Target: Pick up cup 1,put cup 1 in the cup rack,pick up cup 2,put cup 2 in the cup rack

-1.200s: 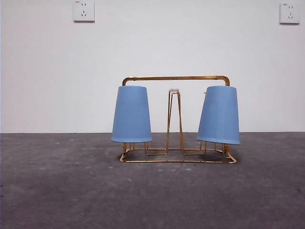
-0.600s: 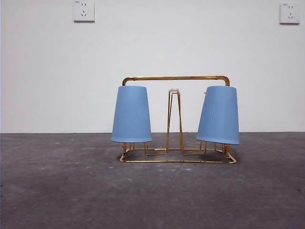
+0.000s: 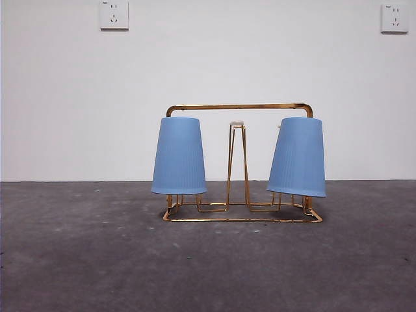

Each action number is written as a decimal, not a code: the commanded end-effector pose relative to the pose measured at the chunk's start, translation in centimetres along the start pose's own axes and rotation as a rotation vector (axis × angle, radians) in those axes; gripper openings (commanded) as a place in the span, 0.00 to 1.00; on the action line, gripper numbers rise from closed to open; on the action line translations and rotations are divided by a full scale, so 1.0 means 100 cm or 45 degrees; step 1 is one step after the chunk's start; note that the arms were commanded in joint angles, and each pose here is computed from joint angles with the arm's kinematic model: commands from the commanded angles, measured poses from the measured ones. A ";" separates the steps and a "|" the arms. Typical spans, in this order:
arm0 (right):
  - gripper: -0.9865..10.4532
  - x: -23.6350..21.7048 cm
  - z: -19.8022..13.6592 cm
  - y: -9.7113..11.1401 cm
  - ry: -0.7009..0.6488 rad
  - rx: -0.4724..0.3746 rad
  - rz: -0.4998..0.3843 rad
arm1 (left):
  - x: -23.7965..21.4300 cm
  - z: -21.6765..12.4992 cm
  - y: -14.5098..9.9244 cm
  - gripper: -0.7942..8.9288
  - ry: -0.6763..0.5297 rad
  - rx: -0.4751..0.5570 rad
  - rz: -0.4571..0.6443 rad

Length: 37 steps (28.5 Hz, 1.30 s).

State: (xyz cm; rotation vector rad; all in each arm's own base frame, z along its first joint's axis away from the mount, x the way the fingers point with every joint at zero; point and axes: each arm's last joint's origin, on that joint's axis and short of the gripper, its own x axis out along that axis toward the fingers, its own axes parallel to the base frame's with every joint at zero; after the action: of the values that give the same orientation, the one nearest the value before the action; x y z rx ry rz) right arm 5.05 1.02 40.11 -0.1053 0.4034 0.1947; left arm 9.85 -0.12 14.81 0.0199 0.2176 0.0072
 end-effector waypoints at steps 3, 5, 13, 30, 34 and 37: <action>0.09 0.025 -0.039 -0.003 -0.322 0.017 -0.028 | 0.001 -0.003 0.000 0.08 0.005 -0.009 -0.003; 0.09 0.044 -0.067 -0.004 -0.401 0.027 -0.078 | 0.001 -0.003 0.000 0.08 0.005 -0.009 -0.003; 0.09 0.098 -0.145 -0.004 -0.463 0.023 -0.117 | 0.001 -0.003 0.000 0.08 0.005 -0.009 -0.003; 0.09 0.139 -0.213 -0.003 -0.293 0.057 -0.165 | 0.001 -0.003 0.000 0.08 0.007 -0.009 -0.003; 0.09 0.139 -0.213 -0.003 -0.296 0.070 -0.160 | 0.001 -0.003 0.000 0.08 0.007 -0.009 -0.003; 0.09 0.139 -0.213 -0.003 -0.299 0.113 -0.156 | 0.001 -0.003 0.000 0.08 0.007 -0.009 -0.003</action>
State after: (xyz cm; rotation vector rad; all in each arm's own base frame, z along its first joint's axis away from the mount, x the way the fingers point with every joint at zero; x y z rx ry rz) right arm 9.57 0.09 15.27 -0.0435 0.1631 0.0685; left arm 9.86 -0.12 14.82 0.0199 0.2184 0.0072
